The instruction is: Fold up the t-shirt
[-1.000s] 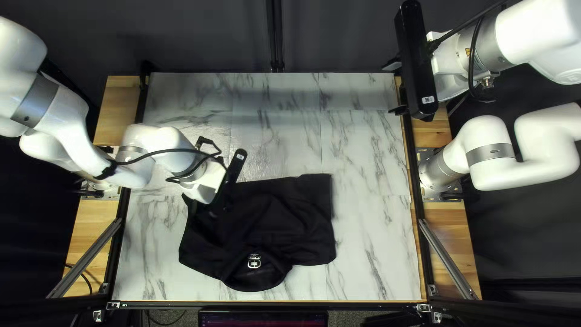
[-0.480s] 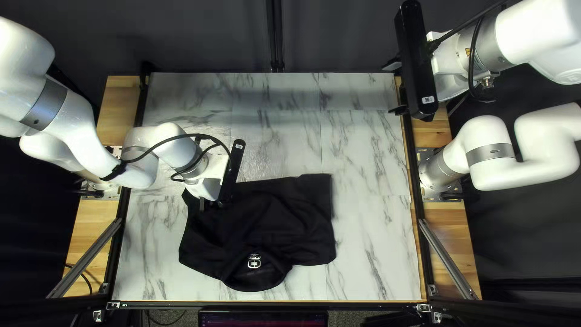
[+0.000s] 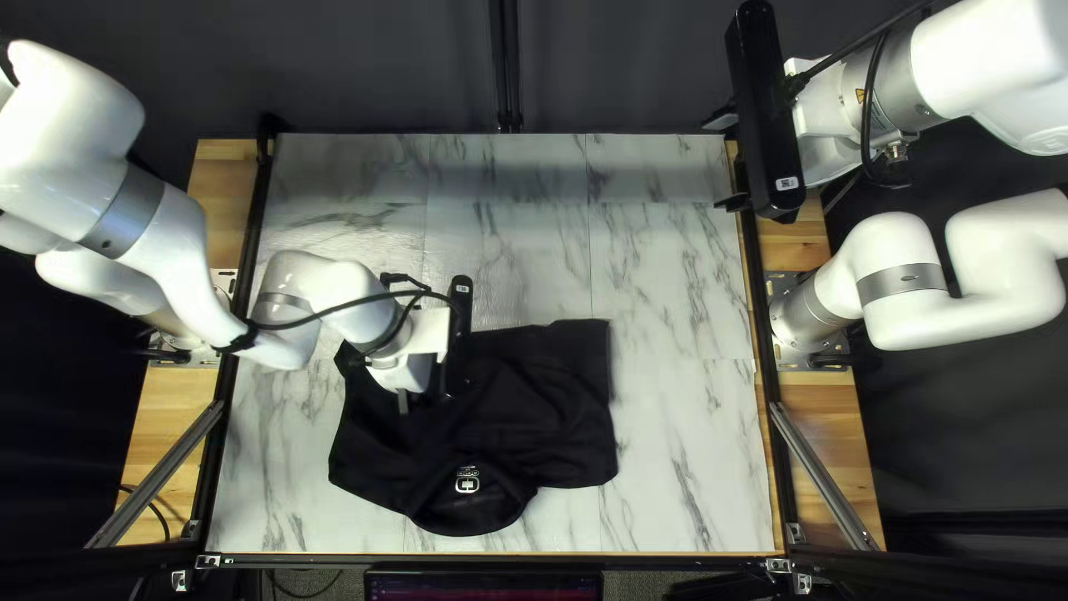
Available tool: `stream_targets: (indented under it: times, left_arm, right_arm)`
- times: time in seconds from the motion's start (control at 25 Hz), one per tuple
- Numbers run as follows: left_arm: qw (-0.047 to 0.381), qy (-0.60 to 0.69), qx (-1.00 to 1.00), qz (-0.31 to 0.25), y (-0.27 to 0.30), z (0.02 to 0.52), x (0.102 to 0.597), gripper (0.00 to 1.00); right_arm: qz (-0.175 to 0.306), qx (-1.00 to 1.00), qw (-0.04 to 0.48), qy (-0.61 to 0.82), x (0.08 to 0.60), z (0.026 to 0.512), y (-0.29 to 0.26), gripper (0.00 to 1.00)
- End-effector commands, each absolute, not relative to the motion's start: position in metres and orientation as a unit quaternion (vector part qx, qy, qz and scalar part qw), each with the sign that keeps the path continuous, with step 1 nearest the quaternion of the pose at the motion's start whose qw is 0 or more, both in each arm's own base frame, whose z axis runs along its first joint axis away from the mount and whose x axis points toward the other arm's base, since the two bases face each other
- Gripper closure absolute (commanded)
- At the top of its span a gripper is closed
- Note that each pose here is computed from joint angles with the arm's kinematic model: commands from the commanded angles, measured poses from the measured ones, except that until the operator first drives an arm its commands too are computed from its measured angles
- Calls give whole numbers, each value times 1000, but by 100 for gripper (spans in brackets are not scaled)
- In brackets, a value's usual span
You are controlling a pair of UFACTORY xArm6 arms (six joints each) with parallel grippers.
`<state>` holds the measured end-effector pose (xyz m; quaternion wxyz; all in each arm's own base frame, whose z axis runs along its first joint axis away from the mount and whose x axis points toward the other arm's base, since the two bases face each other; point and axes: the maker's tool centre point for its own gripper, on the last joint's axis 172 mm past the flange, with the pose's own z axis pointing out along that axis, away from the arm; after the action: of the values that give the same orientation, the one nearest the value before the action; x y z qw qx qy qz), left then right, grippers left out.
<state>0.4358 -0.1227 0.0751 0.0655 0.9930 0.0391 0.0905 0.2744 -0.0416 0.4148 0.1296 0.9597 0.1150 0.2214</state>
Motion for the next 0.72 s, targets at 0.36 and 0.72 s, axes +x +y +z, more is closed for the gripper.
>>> stream_targets:
  times: [0.36, 0.72]
  left_arm:
    - [97, 106, 986, 87, -101, 51, 441, 0]
    - [118, 119, 982, 88, -120, 31, 431, 9]
  right_arm:
    - [221, 960, 130, 115, 274, 415, -42, 0]
    - [221, 960, 130, 115, 274, 415, -42, 0]
